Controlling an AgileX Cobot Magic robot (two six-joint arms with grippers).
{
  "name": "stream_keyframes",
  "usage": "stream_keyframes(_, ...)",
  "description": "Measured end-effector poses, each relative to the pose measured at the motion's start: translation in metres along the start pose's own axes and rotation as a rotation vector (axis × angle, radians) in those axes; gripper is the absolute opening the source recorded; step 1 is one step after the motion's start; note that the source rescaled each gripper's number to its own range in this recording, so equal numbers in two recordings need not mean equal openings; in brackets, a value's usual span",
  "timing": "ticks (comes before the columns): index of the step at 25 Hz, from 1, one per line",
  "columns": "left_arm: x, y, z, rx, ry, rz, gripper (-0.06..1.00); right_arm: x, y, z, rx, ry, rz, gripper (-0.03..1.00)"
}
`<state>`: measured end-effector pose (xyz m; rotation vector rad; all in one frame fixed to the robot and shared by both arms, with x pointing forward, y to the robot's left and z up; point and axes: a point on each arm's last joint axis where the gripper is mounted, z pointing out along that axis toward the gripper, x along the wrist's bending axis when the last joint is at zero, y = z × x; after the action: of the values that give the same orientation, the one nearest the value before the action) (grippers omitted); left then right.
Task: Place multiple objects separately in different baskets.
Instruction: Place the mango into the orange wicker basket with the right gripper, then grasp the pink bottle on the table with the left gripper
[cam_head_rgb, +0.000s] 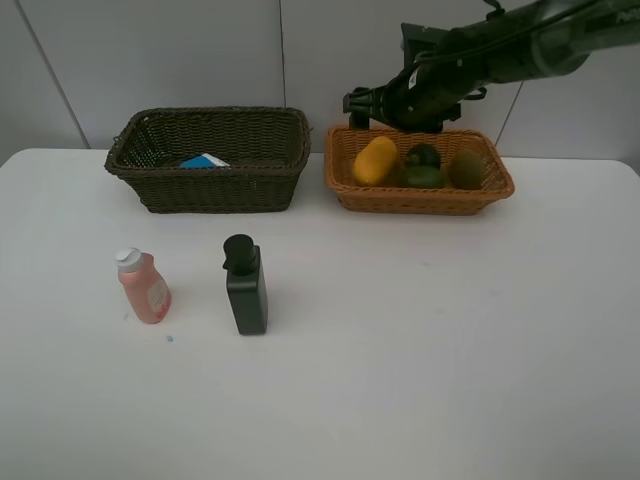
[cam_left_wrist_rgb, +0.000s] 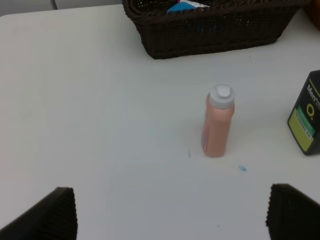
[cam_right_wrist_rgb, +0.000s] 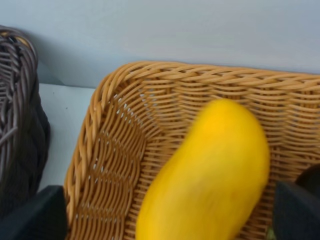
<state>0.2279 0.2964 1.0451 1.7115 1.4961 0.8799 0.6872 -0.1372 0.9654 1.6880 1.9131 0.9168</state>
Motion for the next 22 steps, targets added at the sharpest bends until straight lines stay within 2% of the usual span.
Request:
stream_keyframes(10,0.0,0.0,0.0,0.0,0.0,0.0,1.0,-0.002,-0.001,-0.004,0.032,-0.02,-0.011,1.0)
stream_keyframes(16,0.0,0.0,0.0,0.0,0.0,0.0,1.0,-0.001,0.018,-0.038,-0.002,-0.031,-0.021,1.0)
stream_keyframes(22,0.0,0.0,0.0,0.0,0.0,0.0,1.0,-0.005,0.033,-0.08,0.015,-0.079,-0.04,1.0)
